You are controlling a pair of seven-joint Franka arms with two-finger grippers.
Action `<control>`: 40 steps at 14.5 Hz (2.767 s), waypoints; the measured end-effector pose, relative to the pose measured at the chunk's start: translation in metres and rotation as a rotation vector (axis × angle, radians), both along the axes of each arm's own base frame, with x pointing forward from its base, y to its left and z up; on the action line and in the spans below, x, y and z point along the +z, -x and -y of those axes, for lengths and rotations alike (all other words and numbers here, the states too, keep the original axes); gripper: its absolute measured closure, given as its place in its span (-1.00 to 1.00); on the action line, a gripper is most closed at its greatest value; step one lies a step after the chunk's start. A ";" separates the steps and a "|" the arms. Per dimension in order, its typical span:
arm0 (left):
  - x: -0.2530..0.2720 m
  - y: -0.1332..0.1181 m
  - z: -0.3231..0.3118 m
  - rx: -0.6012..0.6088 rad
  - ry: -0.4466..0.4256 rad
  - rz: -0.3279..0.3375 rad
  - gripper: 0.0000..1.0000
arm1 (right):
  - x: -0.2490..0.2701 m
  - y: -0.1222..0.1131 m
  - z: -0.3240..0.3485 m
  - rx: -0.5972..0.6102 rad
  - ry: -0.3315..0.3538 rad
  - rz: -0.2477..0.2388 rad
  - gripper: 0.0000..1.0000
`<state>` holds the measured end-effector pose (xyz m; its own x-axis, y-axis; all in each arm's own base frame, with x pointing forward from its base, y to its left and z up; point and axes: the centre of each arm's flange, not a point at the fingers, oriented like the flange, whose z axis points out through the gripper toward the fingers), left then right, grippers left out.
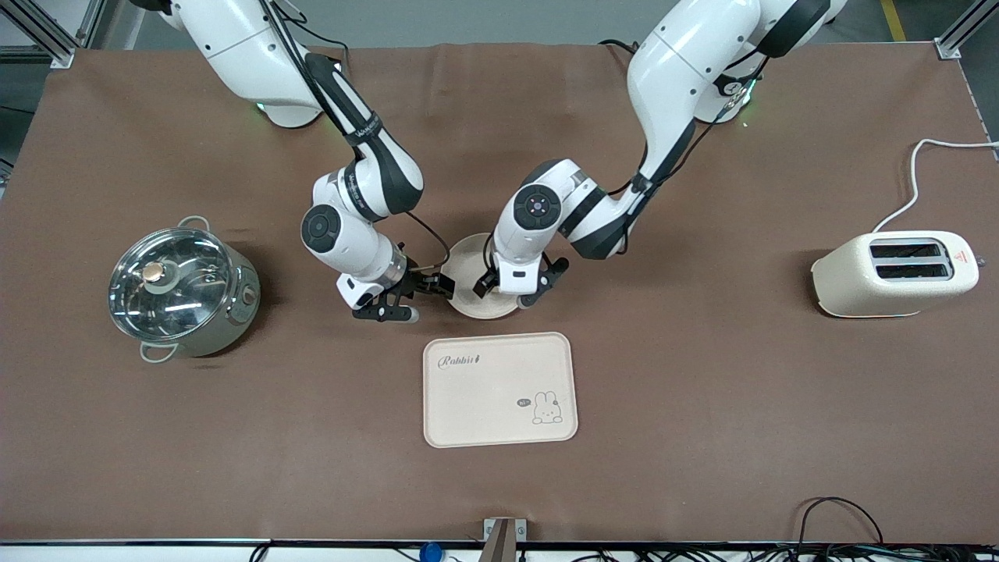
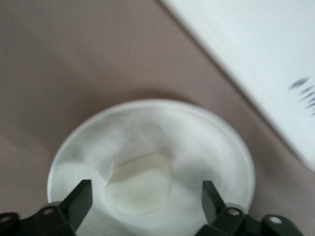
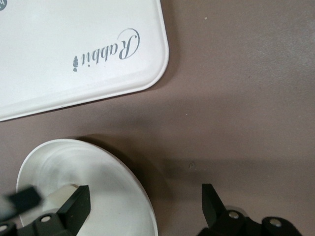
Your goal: Place bun in plate and plate on tray
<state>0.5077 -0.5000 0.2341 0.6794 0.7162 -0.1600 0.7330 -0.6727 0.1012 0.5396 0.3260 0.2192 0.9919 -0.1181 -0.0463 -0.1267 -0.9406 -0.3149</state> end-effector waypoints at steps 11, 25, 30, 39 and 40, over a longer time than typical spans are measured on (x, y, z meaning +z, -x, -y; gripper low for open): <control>0.279 -0.102 -0.252 -0.335 -0.149 0.108 -1.00 | -0.005 0.000 -0.002 0.000 0.002 -0.001 -1.00; 0.425 -0.019 -0.416 -0.785 -0.232 0.078 -1.00 | -0.036 0.021 -0.029 0.040 0.018 0.007 -0.67; 0.419 0.001 -0.426 -0.787 -0.189 0.065 -1.00 | -0.041 0.026 -0.028 0.072 0.028 0.006 -0.31; 0.415 0.001 -0.427 -0.837 -0.166 0.065 -1.00 | -0.043 0.028 -0.026 0.078 0.031 0.013 0.41; 0.414 0.001 -0.428 -0.836 -0.165 0.064 -1.00 | -0.042 0.028 -0.027 0.079 0.030 0.014 0.41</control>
<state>0.5070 -0.0723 0.6482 0.9991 -0.0138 -0.0407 -0.0147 -0.9997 -0.0217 0.5115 0.3528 0.1774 0.9987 -0.0409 -0.0296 -0.0477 -0.9565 -0.2876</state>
